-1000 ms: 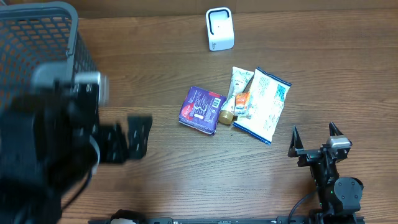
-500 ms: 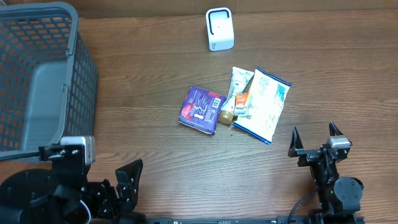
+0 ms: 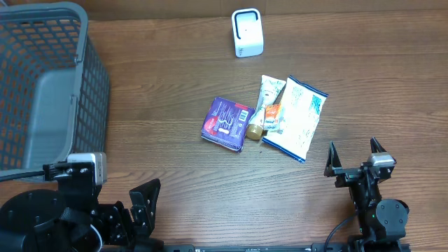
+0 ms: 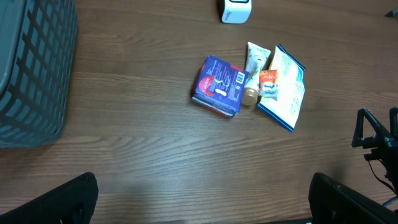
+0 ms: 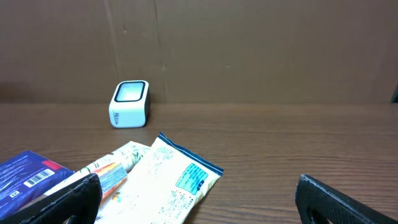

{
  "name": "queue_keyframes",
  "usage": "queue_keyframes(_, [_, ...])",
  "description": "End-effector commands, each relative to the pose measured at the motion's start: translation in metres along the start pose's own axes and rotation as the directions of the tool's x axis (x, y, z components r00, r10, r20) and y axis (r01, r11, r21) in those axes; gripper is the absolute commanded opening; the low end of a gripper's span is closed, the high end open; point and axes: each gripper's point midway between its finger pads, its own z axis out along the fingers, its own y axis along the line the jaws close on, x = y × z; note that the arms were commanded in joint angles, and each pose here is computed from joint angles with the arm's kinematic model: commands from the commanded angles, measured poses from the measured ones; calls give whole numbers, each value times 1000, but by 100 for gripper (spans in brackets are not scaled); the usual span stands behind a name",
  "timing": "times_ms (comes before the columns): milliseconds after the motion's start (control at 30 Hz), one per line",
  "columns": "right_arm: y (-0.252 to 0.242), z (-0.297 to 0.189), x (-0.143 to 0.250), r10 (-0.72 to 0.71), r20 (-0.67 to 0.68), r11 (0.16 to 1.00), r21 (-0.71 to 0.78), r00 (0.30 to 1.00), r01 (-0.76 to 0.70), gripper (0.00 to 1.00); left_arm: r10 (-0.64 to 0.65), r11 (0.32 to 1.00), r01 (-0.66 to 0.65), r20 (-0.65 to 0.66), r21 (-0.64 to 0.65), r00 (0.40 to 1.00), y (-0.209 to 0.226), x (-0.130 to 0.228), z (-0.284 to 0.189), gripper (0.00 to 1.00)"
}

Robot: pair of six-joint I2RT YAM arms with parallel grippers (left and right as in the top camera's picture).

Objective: Scan the item barcode

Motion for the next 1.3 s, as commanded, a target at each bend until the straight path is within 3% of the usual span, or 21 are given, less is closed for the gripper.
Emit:
queue_keyframes(0, [-3, 0, 1, -7, 5, 1000, 16, 1000, 7, 100, -10, 1000, 10, 0, -18, 1000, 3, 0, 2, 100])
queue_keyframes(533, [-3, 0, 1, -8, 5, 1000, 16, 1000, 8, 100, -9, 1000, 9, -1, -27, 1000, 5, -1, 3, 100])
queue_keyframes(767, [-3, 0, 1, -7, 5, 1000, 16, 1000, 7, 100, 61, 997, -62, -21, -42, 998, 8, 2, 8, 100])
queue_keyframes(1100, [-3, 0, 1, -8, 5, 1000, 16, 1000, 8, 100, 167, 985, -168, -12, -29, 986, 5, -12, 61, 100])
queue_keyframes(1267, [-3, 0, 1, -8, 5, 1000, 16, 1000, 8, 100, 292, 952, -296, 62, 81, 954, -16, -25, 89, 100])
